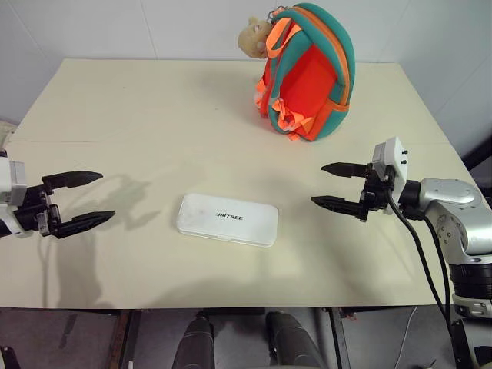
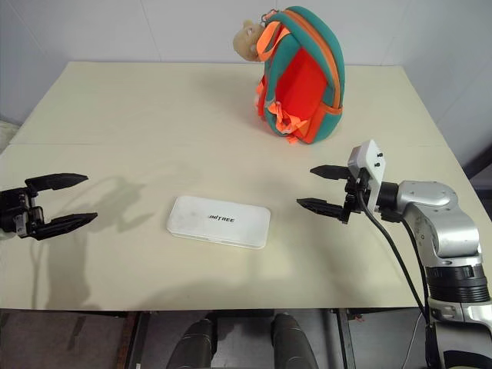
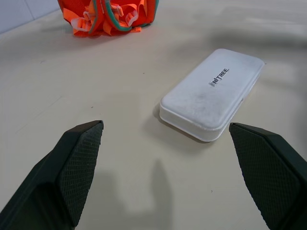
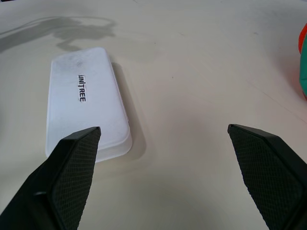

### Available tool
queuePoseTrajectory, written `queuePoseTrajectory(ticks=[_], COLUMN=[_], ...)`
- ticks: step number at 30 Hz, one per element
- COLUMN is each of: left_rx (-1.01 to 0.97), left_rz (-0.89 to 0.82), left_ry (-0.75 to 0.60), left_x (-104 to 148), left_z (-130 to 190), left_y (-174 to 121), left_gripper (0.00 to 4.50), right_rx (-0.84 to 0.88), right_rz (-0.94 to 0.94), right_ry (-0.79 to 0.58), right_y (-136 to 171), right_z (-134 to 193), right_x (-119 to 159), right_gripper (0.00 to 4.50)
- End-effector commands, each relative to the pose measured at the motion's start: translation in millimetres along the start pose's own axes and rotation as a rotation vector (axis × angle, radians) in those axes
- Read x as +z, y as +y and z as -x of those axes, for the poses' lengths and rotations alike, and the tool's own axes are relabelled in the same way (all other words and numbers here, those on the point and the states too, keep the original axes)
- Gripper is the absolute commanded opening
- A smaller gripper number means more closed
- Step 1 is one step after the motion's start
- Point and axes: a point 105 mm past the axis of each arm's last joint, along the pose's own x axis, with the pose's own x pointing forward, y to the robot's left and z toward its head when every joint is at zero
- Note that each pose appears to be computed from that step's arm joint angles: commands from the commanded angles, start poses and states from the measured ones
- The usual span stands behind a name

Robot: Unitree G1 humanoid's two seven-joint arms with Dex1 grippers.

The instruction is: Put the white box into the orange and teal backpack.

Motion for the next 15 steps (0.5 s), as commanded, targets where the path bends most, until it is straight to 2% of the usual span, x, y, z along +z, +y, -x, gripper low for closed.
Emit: queuePoseTrajectory(ticks=[1, 5, 15], left_rx=[0.007, 0.004, 0.002], left_rz=[-0.041, -0.041, -0.004], left_ry=[-0.002, -0.024, -0.027], left_x=[13, 11, 9], left_z=[5, -3, -12], left_y=[7, 6, 14], left_gripper=[4.5, 4.5, 4.5], right_rx=[-0.005, -0.003, -0.021], right_rz=[0.058, 0.048, 0.035], right_ry=[-0.056, -0.078, -0.013], right_y=[1, 7, 14], right_z=[1, -2, -7], right_x=[20, 22, 17], right_gripper=[4.48, 4.48, 4.48])
